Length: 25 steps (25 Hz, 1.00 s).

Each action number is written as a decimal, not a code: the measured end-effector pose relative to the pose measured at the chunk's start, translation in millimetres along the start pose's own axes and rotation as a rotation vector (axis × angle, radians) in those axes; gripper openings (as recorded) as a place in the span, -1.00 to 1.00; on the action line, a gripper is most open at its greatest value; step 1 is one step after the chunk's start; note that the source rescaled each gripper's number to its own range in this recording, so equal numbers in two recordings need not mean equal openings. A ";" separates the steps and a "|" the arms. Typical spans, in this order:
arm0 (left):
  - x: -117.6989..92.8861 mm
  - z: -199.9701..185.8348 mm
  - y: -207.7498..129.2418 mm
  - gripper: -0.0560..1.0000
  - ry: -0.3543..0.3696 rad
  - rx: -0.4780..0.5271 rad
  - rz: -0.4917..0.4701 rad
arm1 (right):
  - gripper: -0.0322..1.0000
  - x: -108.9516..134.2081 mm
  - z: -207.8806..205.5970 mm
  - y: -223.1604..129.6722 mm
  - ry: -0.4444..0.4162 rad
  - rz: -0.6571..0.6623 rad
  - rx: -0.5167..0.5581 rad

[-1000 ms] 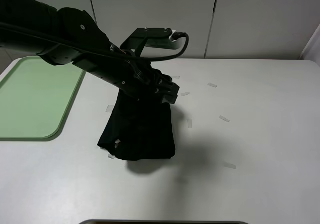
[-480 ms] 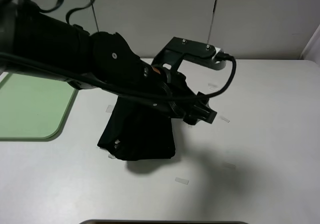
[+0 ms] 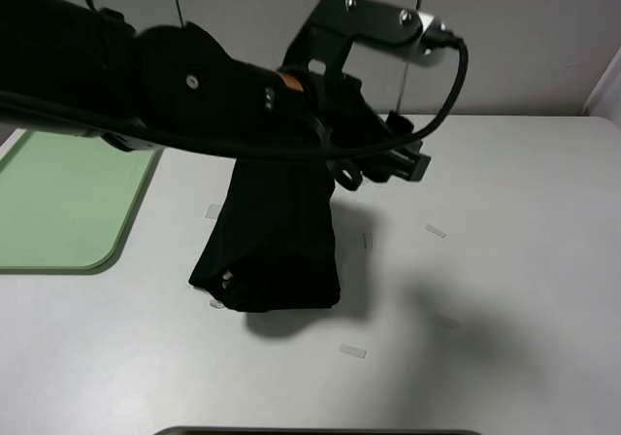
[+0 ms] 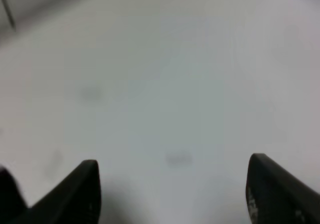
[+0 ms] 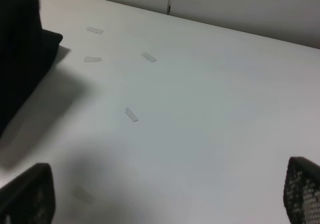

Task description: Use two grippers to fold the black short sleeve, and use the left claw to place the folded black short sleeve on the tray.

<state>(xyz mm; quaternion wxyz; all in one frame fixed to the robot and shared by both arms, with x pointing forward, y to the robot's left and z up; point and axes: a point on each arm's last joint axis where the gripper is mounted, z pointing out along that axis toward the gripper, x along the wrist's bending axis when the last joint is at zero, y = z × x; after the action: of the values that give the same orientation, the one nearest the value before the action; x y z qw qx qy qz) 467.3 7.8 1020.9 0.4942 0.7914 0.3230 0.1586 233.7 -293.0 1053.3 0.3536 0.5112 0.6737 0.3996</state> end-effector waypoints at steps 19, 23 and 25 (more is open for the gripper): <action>72.3 -28.1 -66.3 0.47 0.256 -0.040 0.158 | 1.00 0.0 0.0 0.0 0.000 0.000 0.000; 75.5 -31.2 -85.7 0.47 0.293 -0.055 0.174 | 1.00 0.0 0.0 0.0 0.000 0.000 0.000; 78.0 -27.2 -96.1 0.47 0.315 -0.061 0.185 | 1.00 0.0 0.0 0.0 0.000 0.000 0.000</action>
<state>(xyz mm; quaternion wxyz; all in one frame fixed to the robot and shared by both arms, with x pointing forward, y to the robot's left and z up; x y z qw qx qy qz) 475.5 107.5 943.1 0.4448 0.7678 0.3169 0.3350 233.7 -293.0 1053.3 0.3536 0.5112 0.6737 0.3996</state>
